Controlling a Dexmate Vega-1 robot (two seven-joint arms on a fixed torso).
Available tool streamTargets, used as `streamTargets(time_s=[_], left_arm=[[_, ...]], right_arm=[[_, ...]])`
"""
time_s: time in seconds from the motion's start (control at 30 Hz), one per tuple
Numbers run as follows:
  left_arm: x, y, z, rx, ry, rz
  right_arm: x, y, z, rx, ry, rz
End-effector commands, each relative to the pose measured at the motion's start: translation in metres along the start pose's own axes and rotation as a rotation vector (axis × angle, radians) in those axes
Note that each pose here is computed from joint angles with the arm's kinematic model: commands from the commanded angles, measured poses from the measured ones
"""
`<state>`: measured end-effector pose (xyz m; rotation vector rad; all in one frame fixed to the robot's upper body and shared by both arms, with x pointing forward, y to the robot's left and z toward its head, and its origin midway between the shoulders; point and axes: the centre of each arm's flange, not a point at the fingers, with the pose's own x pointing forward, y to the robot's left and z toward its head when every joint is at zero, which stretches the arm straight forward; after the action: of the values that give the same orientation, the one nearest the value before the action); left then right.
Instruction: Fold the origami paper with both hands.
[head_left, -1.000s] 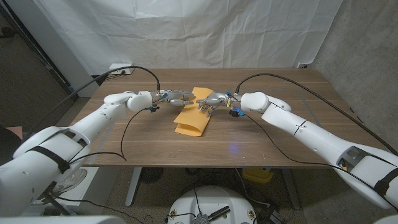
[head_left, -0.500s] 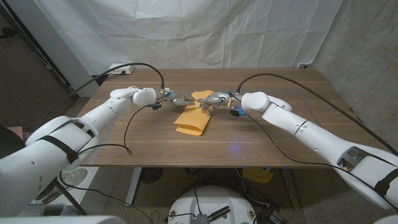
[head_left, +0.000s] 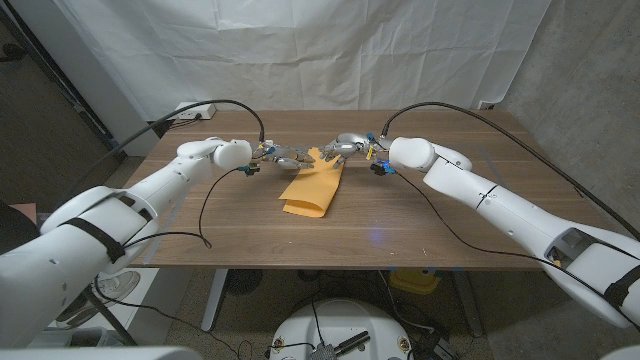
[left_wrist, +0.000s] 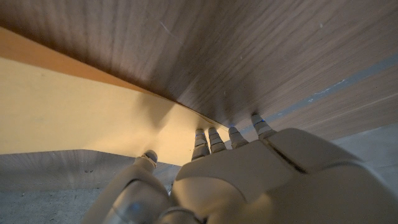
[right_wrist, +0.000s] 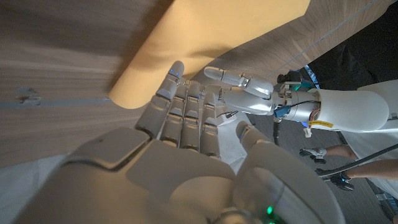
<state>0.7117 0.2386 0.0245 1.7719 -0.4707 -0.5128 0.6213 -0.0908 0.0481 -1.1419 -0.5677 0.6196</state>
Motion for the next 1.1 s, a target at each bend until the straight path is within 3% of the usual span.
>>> streamTargets(time_s=[0.03,0.13,0.47,0.8,1.1], left_arm=[[-0.004,0.0,0.003,-0.004,-0.004,0.006],[-0.006,-0.001,0.003,-0.004,-0.001,0.006],[-0.008,-0.001,0.005,-0.007,0.004,0.009],[-0.009,0.0,0.006,-0.004,0.005,0.012],[-0.011,0.0,0.005,-0.004,0.008,0.012]], right_arm=[[0.024,-0.012,-0.007,-0.165,0.032,0.003],[0.032,-0.013,-0.012,-0.247,0.044,-0.009],[0.044,-0.019,-0.015,-0.333,0.066,-0.032],[0.063,-0.014,-0.032,-0.332,0.122,0.068],[0.059,-0.019,-0.044,-0.334,0.162,0.046]])
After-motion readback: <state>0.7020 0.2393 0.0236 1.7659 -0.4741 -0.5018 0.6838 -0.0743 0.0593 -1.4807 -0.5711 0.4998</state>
